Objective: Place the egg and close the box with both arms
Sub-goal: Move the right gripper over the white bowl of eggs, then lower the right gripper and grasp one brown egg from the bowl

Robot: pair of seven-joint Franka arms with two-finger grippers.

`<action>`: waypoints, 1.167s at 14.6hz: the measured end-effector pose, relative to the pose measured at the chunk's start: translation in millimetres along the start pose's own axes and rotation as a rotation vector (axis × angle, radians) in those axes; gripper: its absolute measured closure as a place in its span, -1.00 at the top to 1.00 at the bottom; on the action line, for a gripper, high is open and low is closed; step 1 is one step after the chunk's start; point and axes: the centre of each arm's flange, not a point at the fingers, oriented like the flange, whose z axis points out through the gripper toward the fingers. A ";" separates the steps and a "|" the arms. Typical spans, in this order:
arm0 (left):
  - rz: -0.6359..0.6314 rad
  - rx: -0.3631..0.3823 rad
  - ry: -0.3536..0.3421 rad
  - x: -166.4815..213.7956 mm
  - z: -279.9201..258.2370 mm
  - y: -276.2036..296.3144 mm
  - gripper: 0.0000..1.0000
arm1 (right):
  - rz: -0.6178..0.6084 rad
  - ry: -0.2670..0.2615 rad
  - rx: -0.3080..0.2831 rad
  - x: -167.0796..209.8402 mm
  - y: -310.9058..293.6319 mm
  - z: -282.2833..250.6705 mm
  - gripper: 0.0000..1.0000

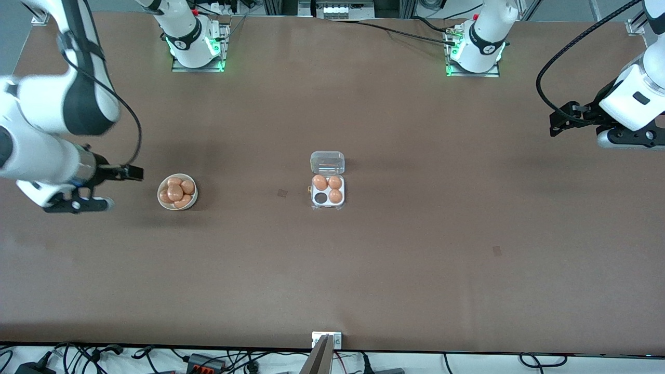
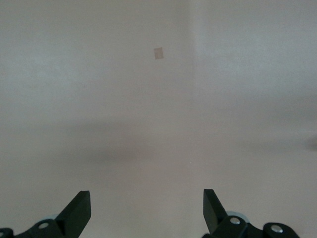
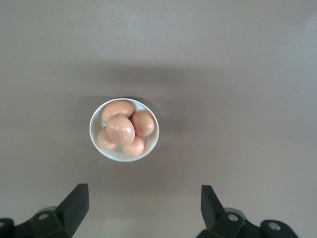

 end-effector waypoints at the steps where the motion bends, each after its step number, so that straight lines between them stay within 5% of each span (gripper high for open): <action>1: 0.000 0.000 0.000 0.0 0.0 0.0 1.00 | -0.005 -0.016 0.001 7.3 -3.7 17.5 1.00; 9: 0.000 0.000 0.000 0.0 0.0 0.0 1.00 | -0.027 -0.075 0.034 40.3 -32.8 113.8 1.00; 17: 0.000 0.000 0.000 0.0 0.0 0.0 1.00 | -0.045 -0.095 0.030 42.7 -45.7 129.5 0.96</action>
